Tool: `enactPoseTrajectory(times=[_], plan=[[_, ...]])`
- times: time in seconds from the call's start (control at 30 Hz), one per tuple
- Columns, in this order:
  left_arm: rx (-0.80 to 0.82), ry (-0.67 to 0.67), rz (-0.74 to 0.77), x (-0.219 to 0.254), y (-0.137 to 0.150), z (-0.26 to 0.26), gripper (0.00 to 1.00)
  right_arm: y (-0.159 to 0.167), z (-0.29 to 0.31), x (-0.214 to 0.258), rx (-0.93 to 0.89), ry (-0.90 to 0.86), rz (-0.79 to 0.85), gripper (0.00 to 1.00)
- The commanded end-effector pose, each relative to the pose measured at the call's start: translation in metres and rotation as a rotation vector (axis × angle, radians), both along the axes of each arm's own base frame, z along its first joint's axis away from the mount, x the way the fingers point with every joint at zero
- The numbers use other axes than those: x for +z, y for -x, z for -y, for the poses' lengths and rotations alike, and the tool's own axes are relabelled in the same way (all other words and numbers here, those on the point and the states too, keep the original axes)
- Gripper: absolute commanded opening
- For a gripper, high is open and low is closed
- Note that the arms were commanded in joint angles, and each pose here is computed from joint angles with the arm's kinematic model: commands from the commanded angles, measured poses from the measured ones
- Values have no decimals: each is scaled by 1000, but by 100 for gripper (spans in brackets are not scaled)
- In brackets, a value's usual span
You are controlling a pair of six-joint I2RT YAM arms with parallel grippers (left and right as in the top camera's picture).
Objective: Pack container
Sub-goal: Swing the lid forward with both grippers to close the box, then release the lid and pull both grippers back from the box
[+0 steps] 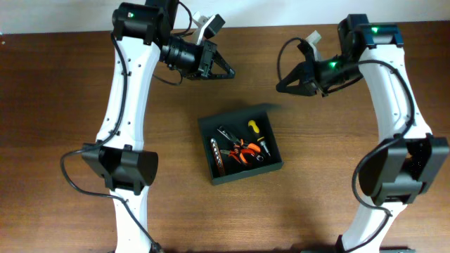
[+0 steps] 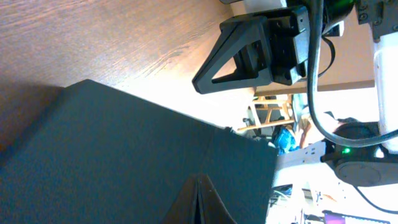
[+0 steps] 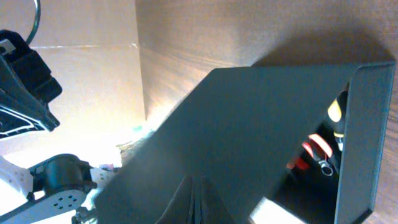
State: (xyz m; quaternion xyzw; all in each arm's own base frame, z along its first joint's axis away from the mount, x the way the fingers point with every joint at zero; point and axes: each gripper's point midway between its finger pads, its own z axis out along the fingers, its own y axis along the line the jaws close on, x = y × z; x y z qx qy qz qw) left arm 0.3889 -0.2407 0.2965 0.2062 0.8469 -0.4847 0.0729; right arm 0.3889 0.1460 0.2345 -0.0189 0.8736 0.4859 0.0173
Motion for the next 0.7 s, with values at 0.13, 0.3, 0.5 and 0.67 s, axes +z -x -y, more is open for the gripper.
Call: enactPoseTrajectory(times=[0.13,0.3,0.5,0.67], plan=[[-40,1,72,34,31,15,2,15,12,4,11,140,37,4],[76,-169,74,19,19,-8,2,23,30,-15,13,292,-9,4],[266,-378,49,-2,-4,-50,2,41,65,-37,13,535,-106,4],[424,-560,58,-12,-16,-85,2,48,101,-51,-47,768,-179,4]])
